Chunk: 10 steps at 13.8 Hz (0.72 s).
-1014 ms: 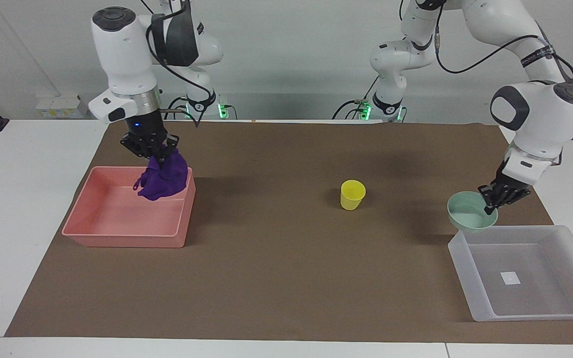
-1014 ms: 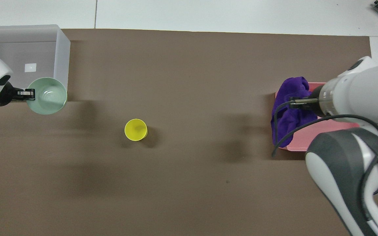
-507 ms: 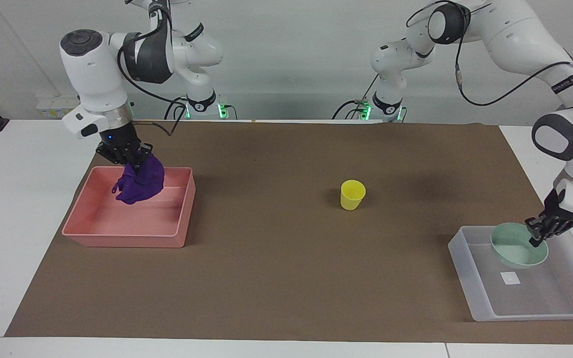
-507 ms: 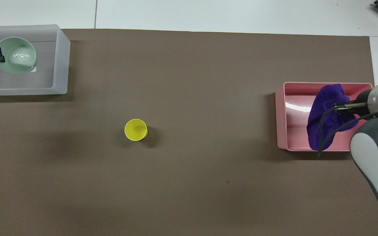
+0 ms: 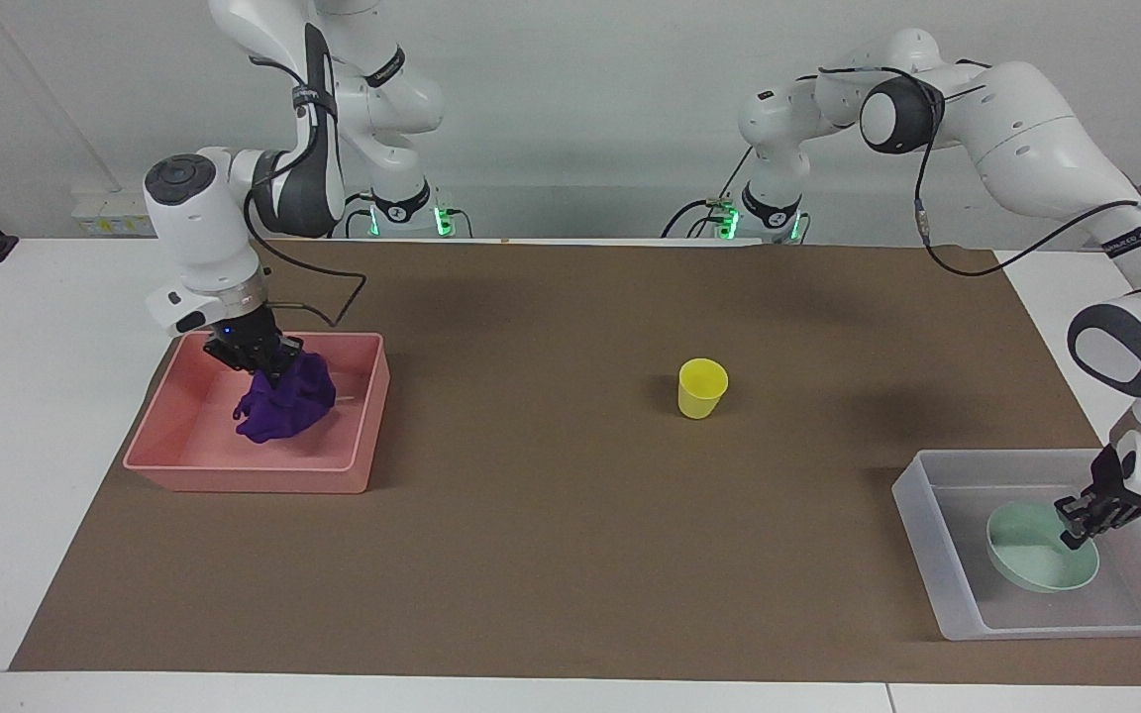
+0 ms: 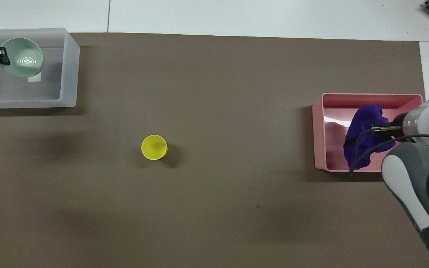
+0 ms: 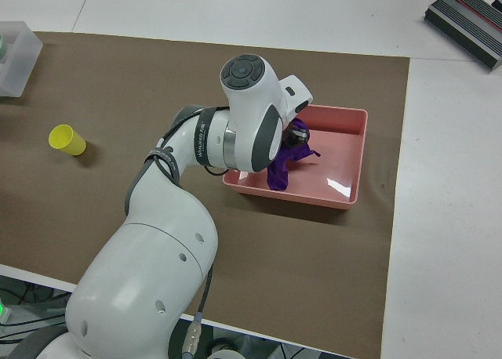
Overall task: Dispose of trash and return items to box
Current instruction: 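Lower the cloth into the pink bin while the left gripper places the bowl, then open both grippers and withdraw them from the bins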
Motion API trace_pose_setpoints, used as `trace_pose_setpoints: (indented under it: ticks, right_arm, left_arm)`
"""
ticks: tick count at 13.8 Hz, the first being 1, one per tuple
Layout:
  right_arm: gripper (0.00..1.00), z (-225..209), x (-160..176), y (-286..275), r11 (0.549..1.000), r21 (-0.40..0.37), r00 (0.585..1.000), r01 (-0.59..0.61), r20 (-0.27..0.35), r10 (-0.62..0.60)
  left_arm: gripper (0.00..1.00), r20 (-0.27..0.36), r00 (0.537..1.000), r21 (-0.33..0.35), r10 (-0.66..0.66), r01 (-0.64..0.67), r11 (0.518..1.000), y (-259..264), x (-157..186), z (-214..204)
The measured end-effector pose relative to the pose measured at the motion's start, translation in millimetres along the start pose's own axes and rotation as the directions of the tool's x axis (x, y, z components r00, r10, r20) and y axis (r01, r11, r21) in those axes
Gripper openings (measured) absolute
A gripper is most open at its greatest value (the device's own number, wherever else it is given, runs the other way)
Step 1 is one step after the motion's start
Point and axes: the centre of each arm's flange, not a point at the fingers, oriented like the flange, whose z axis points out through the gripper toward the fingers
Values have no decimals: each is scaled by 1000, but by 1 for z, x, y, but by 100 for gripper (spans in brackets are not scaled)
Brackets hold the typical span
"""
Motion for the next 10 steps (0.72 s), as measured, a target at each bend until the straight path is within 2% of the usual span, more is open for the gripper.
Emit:
trace_pose_setpoints:
  ticks: [4, 8, 10]
  right_arm:
    - [54, 4, 2, -11, 998, 2, 998, -66, 5, 66]
    - [98, -36, 11, -15, 997, -1, 997, -80, 6, 80]
    - [100, -73, 16, -14, 996, 2, 996, -86, 10, 86]
  left_arm:
    - [3, -5, 1000, 2, -4, 4, 1000, -3, -3, 28]
    - [3, -15, 1000, 2, -1, 1, 1000, 1, -10, 54]
    - [3, -19, 1000, 4, -4, 4, 1000, -2, -11, 55]
